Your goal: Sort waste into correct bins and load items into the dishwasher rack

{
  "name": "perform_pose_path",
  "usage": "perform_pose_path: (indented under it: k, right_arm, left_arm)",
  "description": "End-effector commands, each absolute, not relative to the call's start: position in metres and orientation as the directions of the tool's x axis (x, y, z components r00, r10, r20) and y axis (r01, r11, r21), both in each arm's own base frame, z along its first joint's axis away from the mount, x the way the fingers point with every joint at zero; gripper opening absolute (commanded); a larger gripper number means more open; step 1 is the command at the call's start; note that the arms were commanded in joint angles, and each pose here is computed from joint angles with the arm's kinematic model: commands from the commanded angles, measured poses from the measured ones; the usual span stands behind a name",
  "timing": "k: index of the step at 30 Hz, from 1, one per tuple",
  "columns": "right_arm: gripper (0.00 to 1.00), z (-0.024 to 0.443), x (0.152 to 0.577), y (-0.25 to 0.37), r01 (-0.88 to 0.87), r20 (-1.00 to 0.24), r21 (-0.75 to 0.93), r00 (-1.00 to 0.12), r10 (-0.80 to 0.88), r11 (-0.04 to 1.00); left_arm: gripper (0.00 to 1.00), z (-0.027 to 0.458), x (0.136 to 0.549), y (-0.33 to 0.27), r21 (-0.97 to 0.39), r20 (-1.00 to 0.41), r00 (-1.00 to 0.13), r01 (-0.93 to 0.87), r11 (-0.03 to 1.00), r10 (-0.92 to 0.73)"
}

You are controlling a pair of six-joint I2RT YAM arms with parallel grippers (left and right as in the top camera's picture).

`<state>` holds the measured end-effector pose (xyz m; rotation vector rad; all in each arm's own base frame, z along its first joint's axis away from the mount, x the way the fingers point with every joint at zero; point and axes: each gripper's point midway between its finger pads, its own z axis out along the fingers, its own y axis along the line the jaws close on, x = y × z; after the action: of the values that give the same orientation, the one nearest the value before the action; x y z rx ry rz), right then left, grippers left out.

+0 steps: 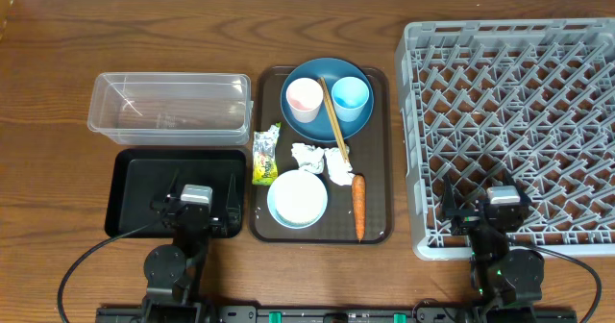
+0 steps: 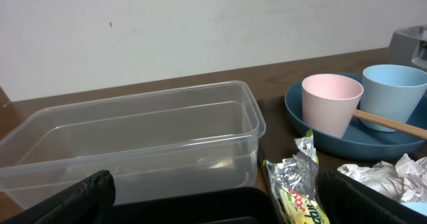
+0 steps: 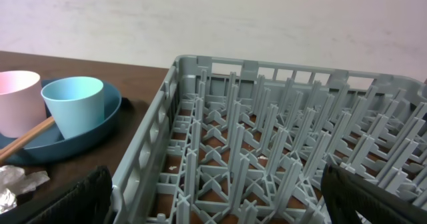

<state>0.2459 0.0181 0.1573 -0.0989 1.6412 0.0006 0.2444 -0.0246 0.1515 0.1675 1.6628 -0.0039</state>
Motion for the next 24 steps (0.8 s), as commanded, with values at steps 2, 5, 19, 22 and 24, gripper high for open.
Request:
perform_pose_path:
  k: [2,5,19,22,24]
  right_arm:
    - [0.99,0.155,0.246,0.023,-0.084,-0.994,-0.072,-0.075,-0.078,0.994]
    - [0.99,0.155,0.246,0.023,-0.085,-0.994,-0.072,-0.075,-0.079,0.994]
    - [0.99,0.155,0.246,0.023,-0.085,-0.994,-0.072,-0.075,-0.079,0.994]
    - [0.99,0.155,0.246,0.023,-0.084,-0.994,-0.072,-0.075,-0.079,0.994]
    - [0.99,0.155,0.246,0.023,-0.085,-0.994,-0.072,-0.075,-0.079,0.994]
  left_arm:
    - [0.98,0.139,0.243,-0.027,0.107,-0.984,-0.13,0.135,0.985,0.125]
    - [0.98,0.139,0.243,-0.027,0.107,-0.984,-0.13,0.135,0.985,0.124]
    - [0.98,0.143,0.243,-0.027,0.101,-0.987,-0.114,0.135,0.986,0.116]
    - [0.98,0.16,0.241,-0.028,-0.003,-0.994,-0.107,0.124,0.992,0.011]
    - [0.98,0.179,0.235,-0.027,-0.112,-0.989,-0.108,0.114,0.987,-0.1]
